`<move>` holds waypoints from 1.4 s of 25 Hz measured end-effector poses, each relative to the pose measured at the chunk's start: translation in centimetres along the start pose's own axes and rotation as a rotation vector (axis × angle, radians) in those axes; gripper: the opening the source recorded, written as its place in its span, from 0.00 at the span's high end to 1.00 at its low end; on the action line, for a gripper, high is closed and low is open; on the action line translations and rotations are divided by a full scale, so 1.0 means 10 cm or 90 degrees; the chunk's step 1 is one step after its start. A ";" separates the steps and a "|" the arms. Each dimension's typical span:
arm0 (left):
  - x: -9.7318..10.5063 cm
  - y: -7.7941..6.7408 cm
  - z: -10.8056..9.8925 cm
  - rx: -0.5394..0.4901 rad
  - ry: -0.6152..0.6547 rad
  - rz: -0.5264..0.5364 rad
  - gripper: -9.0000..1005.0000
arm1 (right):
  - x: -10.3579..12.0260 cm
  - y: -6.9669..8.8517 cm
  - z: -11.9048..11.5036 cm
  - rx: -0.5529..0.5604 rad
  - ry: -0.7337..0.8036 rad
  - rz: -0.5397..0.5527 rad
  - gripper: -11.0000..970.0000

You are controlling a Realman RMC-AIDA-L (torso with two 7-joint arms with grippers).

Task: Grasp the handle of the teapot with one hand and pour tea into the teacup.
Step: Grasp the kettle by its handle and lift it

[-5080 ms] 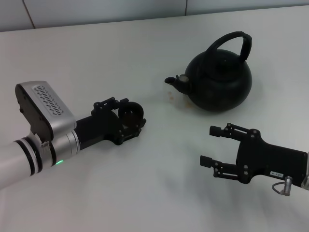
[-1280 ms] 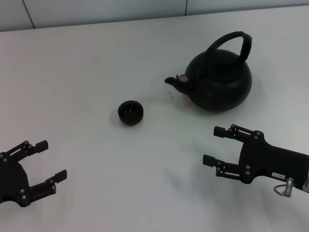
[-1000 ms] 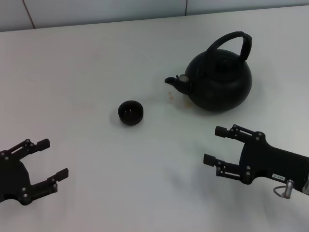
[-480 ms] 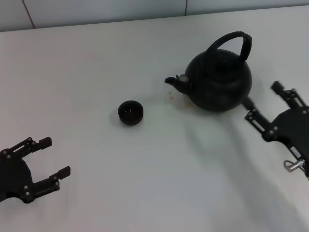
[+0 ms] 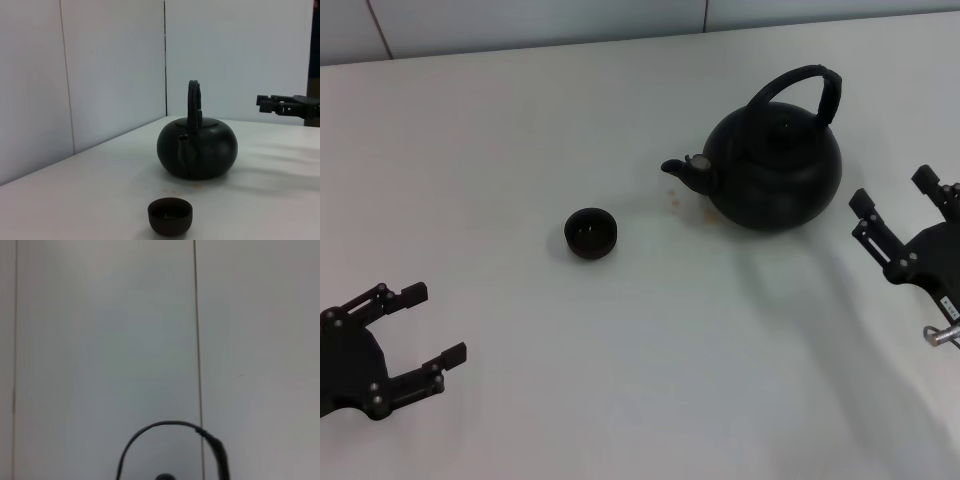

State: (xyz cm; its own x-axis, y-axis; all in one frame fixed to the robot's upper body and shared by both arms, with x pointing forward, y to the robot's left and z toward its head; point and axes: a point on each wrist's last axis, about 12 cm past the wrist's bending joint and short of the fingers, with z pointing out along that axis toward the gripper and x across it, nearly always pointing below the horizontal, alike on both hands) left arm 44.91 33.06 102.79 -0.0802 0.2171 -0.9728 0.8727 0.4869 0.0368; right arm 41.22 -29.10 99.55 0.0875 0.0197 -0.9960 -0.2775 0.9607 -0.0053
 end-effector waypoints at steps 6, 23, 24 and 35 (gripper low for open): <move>0.00 -0.01 0.01 -0.001 0.000 -0.002 0.20 | -0.01 -0.08 0.08 0.019 0.000 -0.007 0.20; 0.00 -0.01 0.02 -0.015 -0.010 -0.008 0.20 | -0.06 -0.31 0.67 0.010 0.033 -0.044 0.20; 0.00 -0.01 0.03 -0.015 -0.011 -0.008 0.20 | -0.07 -0.32 0.71 0.008 0.036 -0.041 0.20; -0.01 0.01 0.02 -0.033 -0.018 -0.008 0.20 | -0.15 -0.44 1.00 -0.026 0.058 -0.021 0.24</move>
State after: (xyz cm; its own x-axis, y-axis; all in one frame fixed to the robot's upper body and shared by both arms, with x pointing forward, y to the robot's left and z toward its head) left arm 45.11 32.96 102.81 -0.0770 0.1867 -0.9794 0.8457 0.5325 0.0350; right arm 51.88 -30.55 101.96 0.0098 -0.0391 -0.9992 -0.3154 0.9481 -0.0402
